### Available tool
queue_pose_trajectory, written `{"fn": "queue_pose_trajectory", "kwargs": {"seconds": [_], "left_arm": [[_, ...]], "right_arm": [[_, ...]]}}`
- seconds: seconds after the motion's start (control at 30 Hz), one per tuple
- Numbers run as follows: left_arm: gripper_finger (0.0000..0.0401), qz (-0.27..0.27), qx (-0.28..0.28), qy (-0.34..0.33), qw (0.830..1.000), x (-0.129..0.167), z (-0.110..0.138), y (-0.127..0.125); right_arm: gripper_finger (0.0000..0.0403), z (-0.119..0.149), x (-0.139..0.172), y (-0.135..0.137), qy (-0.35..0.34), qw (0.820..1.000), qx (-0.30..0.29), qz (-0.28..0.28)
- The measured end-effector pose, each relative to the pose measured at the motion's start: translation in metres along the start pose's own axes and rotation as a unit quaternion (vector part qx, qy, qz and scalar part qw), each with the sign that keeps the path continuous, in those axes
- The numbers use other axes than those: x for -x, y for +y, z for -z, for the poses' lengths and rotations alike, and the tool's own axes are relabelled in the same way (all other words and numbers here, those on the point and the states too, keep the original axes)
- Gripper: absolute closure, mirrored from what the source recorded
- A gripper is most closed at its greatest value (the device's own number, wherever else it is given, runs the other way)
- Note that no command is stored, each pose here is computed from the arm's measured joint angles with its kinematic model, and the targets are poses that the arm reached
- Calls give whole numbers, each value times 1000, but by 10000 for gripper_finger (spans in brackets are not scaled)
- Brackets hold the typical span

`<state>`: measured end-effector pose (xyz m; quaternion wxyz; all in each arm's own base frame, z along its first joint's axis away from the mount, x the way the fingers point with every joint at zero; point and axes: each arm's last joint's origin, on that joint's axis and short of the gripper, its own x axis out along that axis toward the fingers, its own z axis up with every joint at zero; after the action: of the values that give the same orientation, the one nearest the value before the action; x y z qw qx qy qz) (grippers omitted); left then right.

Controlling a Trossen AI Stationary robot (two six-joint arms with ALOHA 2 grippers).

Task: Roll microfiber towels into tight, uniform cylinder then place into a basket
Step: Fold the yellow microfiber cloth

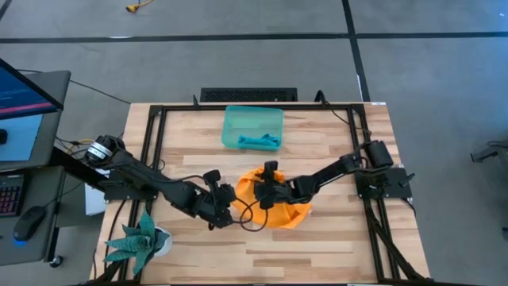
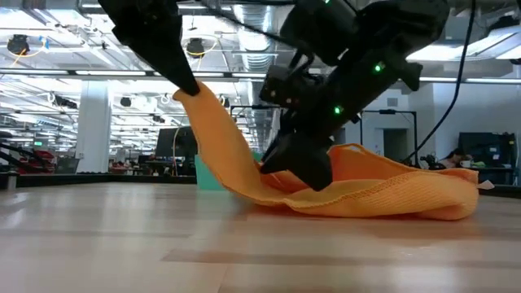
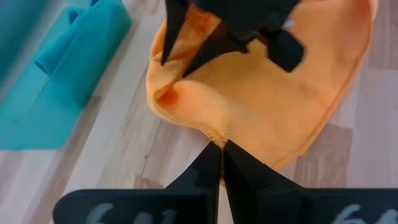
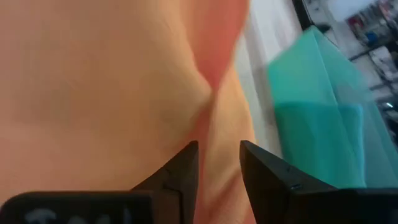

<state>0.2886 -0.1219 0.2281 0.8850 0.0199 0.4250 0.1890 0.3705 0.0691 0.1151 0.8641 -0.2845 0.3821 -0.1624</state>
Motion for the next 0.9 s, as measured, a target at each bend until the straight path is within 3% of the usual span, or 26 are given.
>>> {"fn": "queue_pose_trajectory", "kwargs": {"seconds": [0.3, 0.47, 0.67, 0.9], "left_arm": [[395, -3, -2, 4, 1000, 0, 1, 0], [395, -7, -5, 3, 1000, 1, 2, 0], [395, -4, -17, 5, 1000, 4, 6, -4], [395, -3, -22, 4, 1000, 6, 7, -5]], "right_arm": [[283, 15, -8, -10, 61, 998, -21, 17], [286, 28, -7, -14, 122, 989, -16, 77], [286, 41, 6, -10, 173, 977, -5, 127], [289, 40, 35, 10, 160, 978, -2, 130]]}}
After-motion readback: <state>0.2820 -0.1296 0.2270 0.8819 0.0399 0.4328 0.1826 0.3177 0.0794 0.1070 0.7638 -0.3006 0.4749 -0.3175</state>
